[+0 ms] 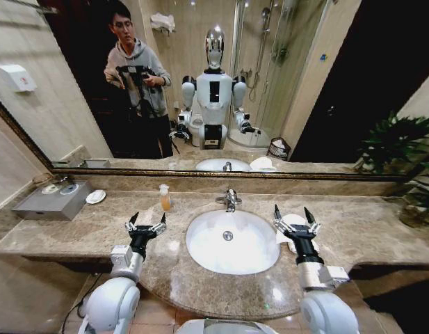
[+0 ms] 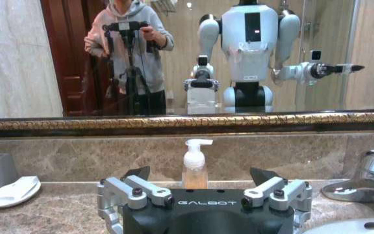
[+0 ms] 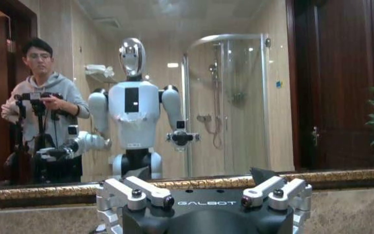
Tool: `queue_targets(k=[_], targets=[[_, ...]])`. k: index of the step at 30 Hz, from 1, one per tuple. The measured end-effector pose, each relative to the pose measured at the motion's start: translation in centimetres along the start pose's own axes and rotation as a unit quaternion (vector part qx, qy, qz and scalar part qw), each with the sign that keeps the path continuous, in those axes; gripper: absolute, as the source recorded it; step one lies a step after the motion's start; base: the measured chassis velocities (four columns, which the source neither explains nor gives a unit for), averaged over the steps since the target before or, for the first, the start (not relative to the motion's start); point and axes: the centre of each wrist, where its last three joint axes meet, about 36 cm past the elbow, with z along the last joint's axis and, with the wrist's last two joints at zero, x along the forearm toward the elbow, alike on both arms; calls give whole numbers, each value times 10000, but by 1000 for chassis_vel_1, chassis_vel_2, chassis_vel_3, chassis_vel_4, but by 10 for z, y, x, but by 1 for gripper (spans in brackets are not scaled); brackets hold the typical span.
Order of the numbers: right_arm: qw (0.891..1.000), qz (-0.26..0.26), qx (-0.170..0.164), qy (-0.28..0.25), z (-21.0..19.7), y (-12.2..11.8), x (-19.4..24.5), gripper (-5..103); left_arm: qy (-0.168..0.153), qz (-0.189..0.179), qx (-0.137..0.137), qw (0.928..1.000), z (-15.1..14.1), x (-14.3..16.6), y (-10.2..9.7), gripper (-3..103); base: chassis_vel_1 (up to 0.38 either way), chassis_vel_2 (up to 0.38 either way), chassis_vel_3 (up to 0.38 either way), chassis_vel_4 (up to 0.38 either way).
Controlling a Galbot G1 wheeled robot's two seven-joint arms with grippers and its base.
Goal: Pick up the towel from the sink counter and wipe the mirror surface.
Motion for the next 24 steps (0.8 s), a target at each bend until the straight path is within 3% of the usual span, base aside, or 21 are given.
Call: queue_targets(k=[11,24], targets=[[9994,31,48,350,-20,-1,-5,100,0,0,0,10000,0,0,0,100,0,0,0,0],[9994,-14,26,355,-22,0,-2,100,0,0,0,10000,0,0,0,100,0,0,0,0]])
